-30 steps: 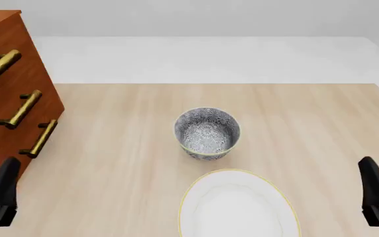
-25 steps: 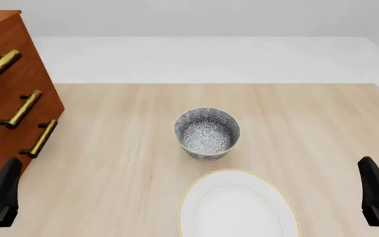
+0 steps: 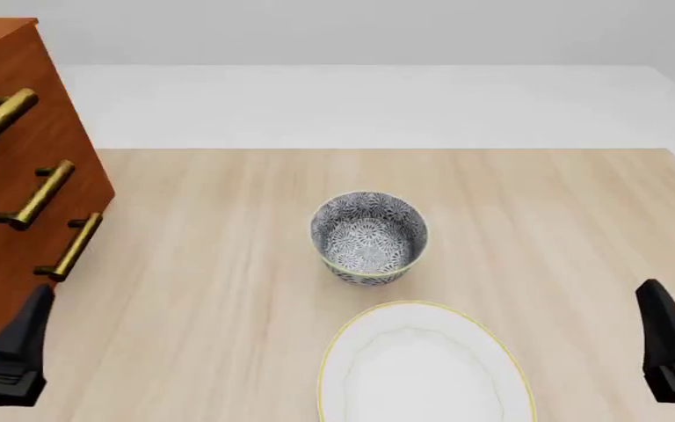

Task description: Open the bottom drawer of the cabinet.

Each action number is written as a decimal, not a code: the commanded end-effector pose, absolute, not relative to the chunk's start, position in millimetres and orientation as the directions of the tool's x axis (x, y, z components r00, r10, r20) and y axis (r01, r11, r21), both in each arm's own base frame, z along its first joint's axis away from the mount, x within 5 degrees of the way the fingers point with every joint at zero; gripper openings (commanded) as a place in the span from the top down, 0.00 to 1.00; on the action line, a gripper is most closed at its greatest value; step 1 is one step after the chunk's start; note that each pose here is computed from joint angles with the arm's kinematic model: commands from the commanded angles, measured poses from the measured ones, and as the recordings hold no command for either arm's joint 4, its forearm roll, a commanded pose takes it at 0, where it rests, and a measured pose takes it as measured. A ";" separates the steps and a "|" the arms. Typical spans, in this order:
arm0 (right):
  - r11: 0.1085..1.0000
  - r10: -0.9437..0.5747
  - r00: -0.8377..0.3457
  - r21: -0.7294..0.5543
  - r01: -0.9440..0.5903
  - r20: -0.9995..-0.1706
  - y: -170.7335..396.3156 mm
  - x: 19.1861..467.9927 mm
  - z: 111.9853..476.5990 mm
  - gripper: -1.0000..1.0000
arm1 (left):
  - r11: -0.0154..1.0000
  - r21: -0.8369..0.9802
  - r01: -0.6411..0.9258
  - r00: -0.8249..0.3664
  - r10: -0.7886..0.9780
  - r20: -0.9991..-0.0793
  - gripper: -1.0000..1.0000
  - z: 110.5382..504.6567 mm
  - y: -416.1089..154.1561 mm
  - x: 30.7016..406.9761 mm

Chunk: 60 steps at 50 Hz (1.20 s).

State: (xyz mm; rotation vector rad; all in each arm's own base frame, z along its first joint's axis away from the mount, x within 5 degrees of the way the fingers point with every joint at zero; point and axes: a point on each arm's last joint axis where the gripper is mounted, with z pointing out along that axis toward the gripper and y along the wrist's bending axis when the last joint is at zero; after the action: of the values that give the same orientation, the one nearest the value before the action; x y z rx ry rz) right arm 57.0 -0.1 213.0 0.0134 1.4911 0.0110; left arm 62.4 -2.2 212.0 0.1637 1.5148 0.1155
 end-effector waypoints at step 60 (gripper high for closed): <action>0.999 0.033 0.074 0.032 -0.013 -0.997 0.6 56.4 212.3 0.00 | 0.725 0.673 0.147 -0.063 0.686 -0.725 0.00 182.0 -9.2 141.9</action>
State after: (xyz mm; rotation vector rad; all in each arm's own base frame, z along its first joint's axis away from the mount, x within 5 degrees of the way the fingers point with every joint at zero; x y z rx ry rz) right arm 56.5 0.6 212.2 0.0156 1.4966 0.0329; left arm 124.8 -8.5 194.7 0.6452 1.5829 0.4779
